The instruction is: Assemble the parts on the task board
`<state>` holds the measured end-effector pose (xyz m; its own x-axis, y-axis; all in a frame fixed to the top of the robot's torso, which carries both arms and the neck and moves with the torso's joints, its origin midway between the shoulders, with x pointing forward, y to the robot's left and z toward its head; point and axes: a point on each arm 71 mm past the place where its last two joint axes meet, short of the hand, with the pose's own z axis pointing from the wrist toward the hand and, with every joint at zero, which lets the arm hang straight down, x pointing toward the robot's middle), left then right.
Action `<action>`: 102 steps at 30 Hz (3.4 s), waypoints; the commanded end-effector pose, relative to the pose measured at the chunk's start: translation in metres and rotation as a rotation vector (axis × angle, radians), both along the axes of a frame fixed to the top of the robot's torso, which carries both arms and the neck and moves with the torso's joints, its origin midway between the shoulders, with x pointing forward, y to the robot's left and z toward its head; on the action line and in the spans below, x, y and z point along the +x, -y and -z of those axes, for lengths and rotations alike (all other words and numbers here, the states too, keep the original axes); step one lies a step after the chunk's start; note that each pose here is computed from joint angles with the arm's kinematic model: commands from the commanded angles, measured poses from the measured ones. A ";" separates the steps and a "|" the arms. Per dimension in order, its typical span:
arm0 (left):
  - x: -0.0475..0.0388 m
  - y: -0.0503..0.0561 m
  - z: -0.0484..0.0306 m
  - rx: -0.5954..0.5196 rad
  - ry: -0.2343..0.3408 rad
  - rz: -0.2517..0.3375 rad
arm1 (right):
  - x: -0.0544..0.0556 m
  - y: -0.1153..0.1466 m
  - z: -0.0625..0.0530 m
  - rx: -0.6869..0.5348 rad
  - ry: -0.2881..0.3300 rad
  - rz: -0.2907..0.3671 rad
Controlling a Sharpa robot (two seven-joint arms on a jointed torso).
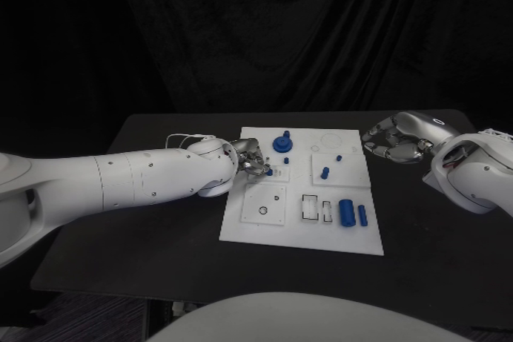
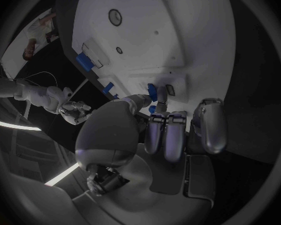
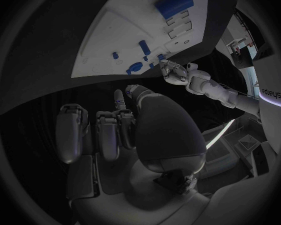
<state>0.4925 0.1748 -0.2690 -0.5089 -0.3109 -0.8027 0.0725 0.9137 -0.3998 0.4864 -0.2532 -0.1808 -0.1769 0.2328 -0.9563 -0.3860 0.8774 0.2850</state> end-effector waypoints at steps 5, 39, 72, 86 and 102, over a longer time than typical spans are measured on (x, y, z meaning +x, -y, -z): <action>-0.0041 0.007 0.0037 -0.004 -0.023 0.047 | 0.000 0.001 0.002 -0.005 -0.007 0.012; -0.0027 0.007 0.0043 -0.008 -0.019 0.054 | 0.000 0.001 0.002 -0.008 -0.013 0.014; 0.0018 0.007 0.0009 -0.036 0.038 0.030 | 0.000 0.002 0.002 -0.009 -0.012 0.016; 0.0061 -0.005 -0.0425 -0.109 0.190 0.024 | 0.000 0.003 0.001 0.003 -0.001 0.020; 0.0364 -0.027 -0.0651 0.003 0.136 0.008 | 0.002 0.001 0.001 0.018 0.006 0.017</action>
